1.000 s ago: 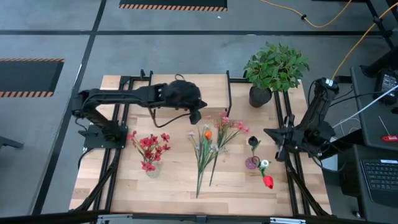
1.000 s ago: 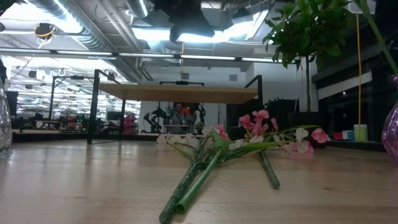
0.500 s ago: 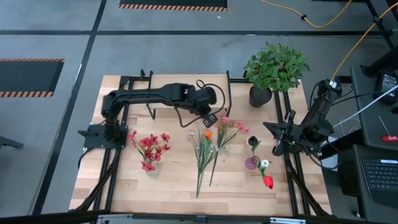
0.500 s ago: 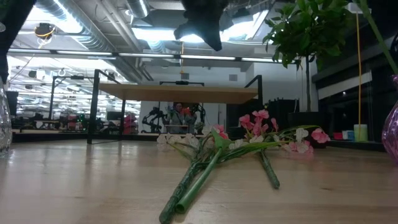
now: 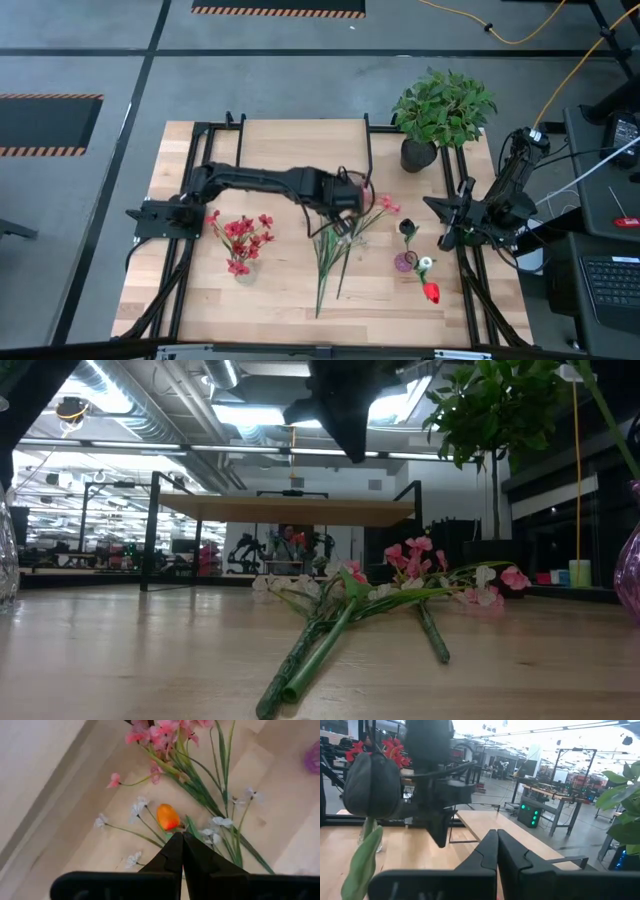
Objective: Pick and place flowers into a vace then onto a shelf
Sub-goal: Put the white flowers into the transparent vase
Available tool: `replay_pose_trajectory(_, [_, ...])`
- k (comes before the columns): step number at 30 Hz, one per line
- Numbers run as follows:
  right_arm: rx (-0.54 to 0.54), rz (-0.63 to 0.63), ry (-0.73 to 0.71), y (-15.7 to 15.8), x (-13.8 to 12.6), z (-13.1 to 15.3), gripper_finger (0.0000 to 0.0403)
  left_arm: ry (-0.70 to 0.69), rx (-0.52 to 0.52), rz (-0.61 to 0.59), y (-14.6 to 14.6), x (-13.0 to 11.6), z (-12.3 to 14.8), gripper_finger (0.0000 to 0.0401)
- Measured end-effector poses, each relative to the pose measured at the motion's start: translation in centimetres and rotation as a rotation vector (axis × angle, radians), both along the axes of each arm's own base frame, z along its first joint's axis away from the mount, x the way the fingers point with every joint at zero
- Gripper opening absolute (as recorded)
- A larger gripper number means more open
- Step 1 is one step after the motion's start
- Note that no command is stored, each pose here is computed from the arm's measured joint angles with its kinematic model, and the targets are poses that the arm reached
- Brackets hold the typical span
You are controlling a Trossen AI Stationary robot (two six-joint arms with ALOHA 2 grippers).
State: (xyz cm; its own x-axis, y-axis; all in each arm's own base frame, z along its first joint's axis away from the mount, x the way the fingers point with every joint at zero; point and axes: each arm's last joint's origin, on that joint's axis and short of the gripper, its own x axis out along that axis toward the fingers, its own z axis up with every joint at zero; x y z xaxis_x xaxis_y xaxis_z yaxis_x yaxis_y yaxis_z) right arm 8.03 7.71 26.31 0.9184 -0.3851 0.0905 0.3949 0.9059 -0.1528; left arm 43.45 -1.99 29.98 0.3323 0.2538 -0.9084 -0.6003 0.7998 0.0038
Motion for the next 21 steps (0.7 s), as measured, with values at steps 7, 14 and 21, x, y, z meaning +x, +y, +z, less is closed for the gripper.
replay_pose_trajectory(7, [-0.001,0.000,0.000,0.0,0.0,0.0,0.0005,0.014,-0.047,-0.019,-0.3,0.0,-0.2,0.0006])
replay_pose_trajectory(14, [-0.001,0.000,0.001,0.0,0.0,0.0,0.0005,0.053,-0.037,-0.053,-0.4,-0.1,-1.2,0.0021])
replay_pose_trajectory(21, [-0.002,0.000,0.001,0.0,0.0,0.0,0.0005,0.085,-0.097,-0.081,-1.2,-0.1,-3.0,0.0059])
